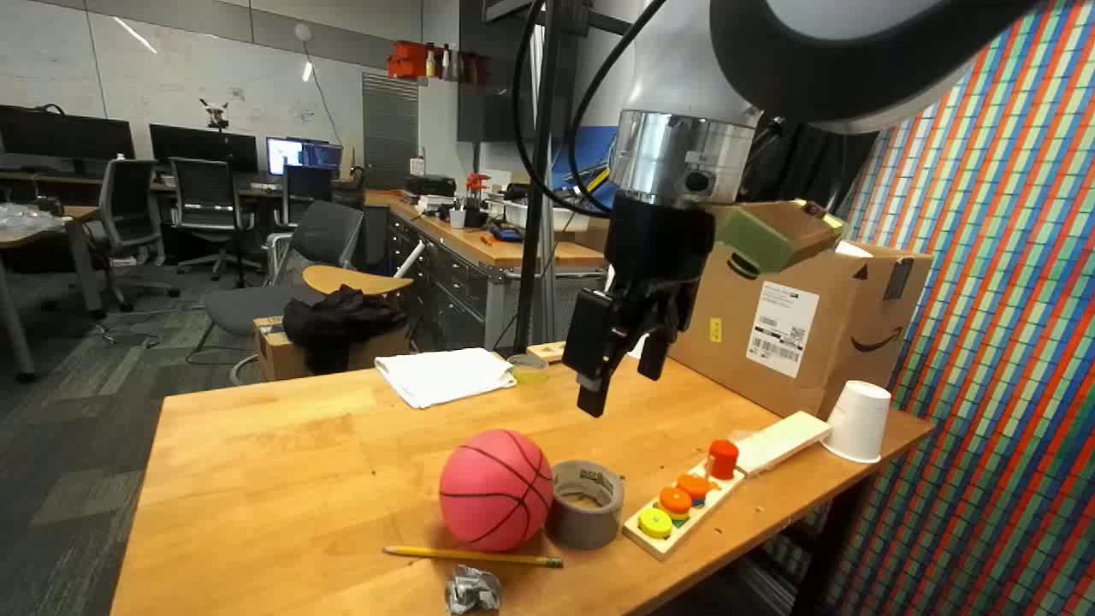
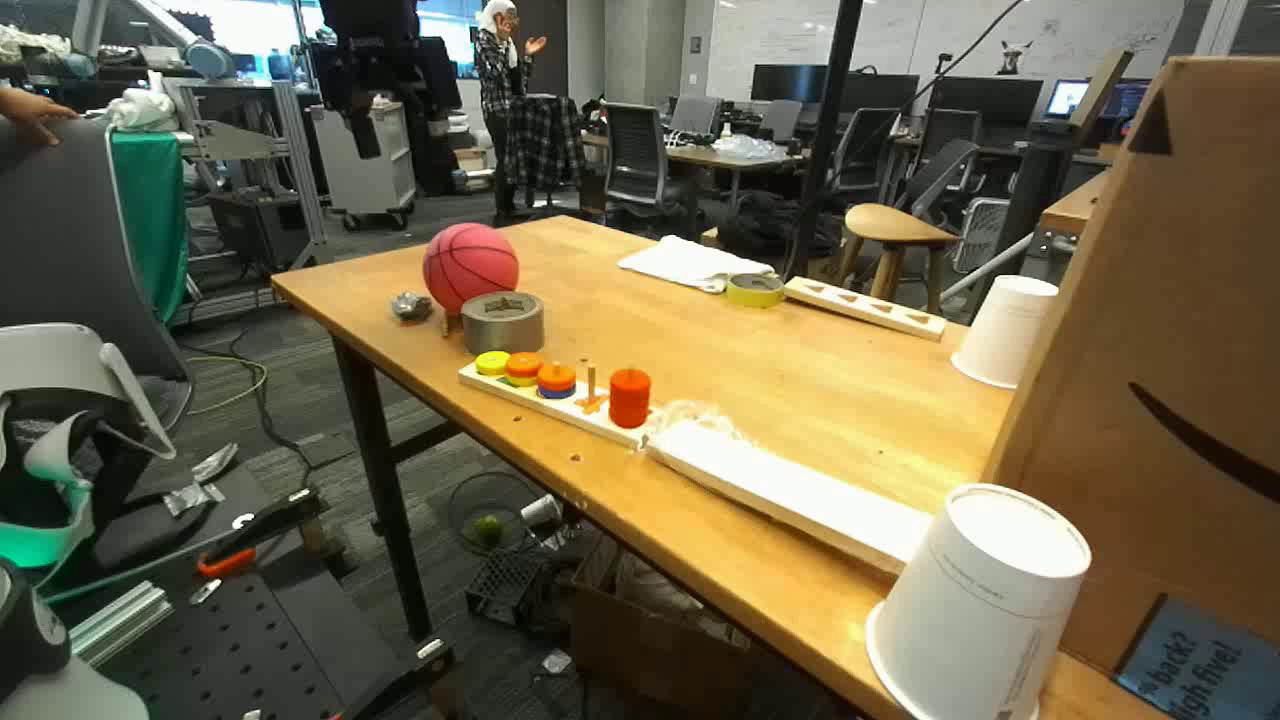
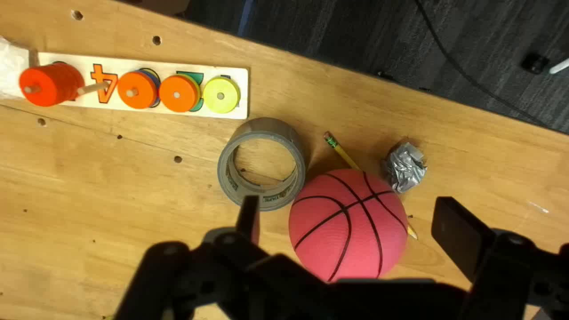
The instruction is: Move the ball
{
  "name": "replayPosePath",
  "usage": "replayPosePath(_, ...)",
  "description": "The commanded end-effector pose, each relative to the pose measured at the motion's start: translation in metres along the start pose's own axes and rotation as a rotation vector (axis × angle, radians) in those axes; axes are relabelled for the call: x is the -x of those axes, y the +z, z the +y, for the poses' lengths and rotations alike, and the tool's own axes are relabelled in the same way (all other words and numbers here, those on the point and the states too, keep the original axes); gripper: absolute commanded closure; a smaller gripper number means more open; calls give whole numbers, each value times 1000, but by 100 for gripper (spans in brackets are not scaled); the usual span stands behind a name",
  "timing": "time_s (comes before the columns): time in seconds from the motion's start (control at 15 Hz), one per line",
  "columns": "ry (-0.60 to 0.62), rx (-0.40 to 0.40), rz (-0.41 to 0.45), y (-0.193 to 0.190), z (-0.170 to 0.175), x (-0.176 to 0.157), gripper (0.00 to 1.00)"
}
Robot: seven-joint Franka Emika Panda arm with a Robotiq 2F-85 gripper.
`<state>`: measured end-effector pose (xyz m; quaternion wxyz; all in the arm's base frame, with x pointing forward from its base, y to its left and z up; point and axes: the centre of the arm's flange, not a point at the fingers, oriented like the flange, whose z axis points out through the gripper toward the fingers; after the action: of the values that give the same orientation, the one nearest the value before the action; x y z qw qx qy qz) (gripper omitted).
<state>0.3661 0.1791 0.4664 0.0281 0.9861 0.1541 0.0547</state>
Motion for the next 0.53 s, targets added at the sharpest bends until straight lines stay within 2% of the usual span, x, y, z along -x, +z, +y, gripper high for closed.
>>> replayPosePath(0.0,0,-1,7,-3,0,-1,0)
replayPosePath(0.47,0,-1,23,-10,-1,-3,0)
